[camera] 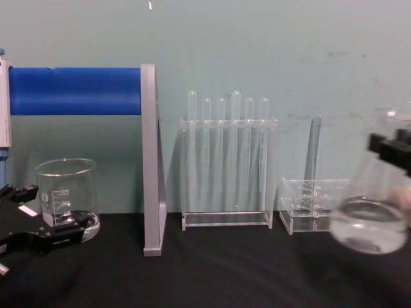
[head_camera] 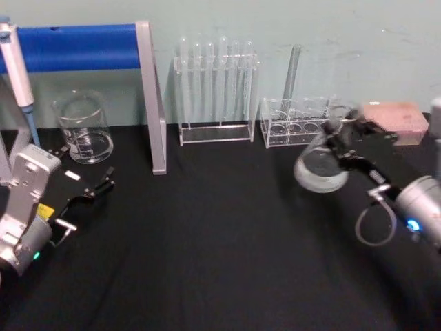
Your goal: Grasp the erlenmeyer flask with one hand, shake it three times, then place it back.
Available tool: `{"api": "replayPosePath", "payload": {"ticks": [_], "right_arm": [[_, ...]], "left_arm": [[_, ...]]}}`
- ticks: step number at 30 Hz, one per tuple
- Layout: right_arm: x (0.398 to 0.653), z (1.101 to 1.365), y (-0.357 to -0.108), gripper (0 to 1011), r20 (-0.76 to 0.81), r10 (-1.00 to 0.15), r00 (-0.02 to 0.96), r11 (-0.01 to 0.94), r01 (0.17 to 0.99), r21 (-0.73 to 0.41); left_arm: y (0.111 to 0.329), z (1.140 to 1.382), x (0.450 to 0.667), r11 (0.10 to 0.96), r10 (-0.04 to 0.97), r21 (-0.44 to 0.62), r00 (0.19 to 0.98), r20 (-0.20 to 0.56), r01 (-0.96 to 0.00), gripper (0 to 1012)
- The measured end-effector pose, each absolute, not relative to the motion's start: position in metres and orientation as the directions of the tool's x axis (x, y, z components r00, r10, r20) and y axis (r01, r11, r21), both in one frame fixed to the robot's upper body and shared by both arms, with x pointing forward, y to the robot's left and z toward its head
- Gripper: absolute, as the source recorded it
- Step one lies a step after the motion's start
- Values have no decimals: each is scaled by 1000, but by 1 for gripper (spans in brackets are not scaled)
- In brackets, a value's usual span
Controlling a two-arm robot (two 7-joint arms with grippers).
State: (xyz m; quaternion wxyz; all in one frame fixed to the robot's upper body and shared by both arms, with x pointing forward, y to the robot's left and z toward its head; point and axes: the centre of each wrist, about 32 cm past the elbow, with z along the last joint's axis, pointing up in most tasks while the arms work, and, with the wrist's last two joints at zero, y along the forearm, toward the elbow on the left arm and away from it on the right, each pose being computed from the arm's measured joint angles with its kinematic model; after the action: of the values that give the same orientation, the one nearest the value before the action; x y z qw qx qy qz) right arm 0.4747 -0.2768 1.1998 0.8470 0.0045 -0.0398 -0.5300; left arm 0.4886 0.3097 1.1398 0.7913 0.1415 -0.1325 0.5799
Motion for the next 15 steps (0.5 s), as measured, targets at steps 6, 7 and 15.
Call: {"api": "replayPosePath", "payload": {"ticks": [6,7,15], "right_arm": [[483,1200,-253,452,70,-821,567,570,821,39],[486,1199,-245,452,70,-792,607,610,792,34],[497,1197,-213,452,65,-659,749,752,659,22]], "left_arm": [[310,1140,489,287,880,70,292,374,-955,1001],[310,1140,489,287,880,70,292,374,-955,1001],[310,1140,489,287,880,70,292,374,-955,1001]]}}
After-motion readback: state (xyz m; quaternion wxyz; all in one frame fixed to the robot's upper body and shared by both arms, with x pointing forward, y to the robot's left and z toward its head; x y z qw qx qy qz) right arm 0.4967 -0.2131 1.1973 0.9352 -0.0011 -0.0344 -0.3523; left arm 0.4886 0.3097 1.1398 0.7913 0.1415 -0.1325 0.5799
